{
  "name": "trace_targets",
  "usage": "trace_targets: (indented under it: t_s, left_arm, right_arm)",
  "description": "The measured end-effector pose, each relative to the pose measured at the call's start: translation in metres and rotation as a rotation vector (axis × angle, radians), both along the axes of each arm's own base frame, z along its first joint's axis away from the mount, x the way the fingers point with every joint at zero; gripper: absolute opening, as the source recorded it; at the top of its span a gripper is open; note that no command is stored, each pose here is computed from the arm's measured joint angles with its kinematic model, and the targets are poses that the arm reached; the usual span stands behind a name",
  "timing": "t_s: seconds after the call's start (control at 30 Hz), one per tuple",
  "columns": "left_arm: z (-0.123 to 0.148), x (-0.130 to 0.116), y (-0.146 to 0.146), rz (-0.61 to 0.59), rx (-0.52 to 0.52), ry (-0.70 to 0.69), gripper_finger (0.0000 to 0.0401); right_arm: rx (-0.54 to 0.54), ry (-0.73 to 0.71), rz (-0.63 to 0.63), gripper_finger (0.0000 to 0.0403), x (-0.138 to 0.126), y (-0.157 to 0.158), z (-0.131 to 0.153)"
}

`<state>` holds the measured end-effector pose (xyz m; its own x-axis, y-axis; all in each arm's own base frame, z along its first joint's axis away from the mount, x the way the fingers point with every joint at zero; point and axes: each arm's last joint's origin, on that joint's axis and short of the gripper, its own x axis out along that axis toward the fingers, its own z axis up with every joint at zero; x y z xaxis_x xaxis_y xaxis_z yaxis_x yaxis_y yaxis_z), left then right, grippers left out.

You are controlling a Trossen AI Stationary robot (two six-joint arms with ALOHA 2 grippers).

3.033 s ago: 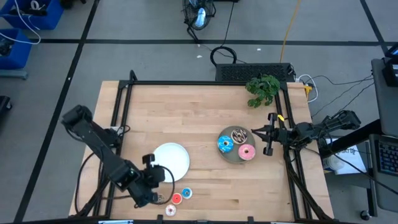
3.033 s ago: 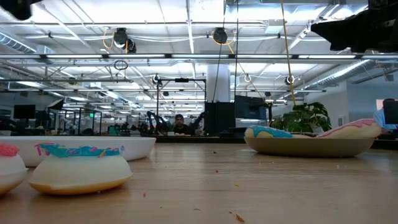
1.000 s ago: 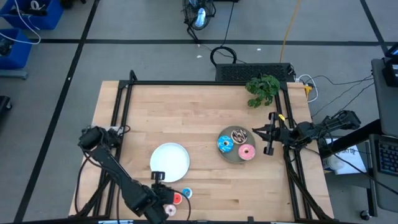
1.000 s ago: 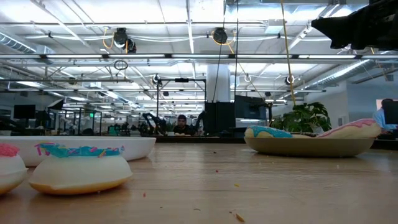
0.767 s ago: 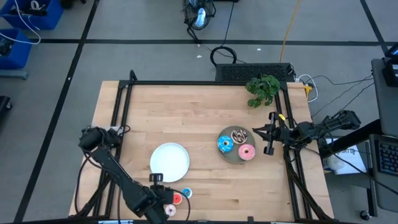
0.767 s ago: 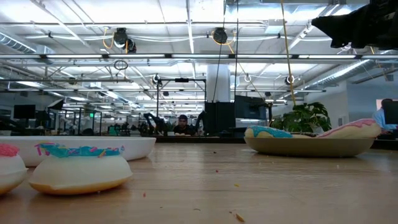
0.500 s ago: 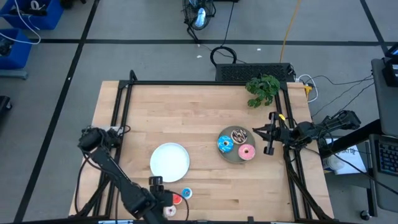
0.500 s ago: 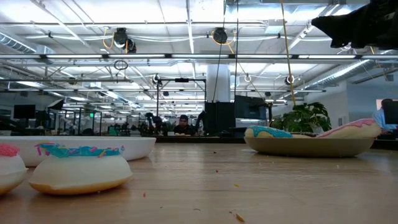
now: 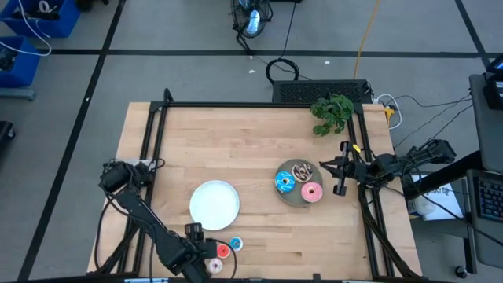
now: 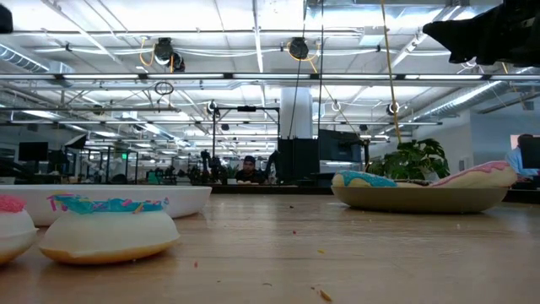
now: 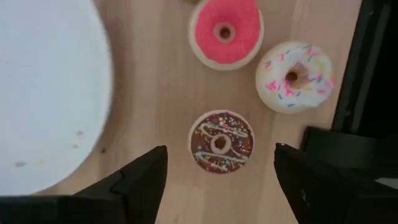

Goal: Pick & Place donuts
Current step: Put the brown donut on the white plate

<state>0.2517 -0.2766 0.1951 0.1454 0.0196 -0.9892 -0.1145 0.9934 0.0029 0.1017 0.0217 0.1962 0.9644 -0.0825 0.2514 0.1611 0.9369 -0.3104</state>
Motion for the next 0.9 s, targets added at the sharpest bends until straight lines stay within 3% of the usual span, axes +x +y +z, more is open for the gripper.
trace_targets:
  t_s: [0.9]
  left_arm:
    - [-0.046,0.004,0.015,0.001,-0.139,0.043,0.0294]
  right_arm:
    - [-0.002,0.000,0.000,0.0000,0.000,0.000,0.000]
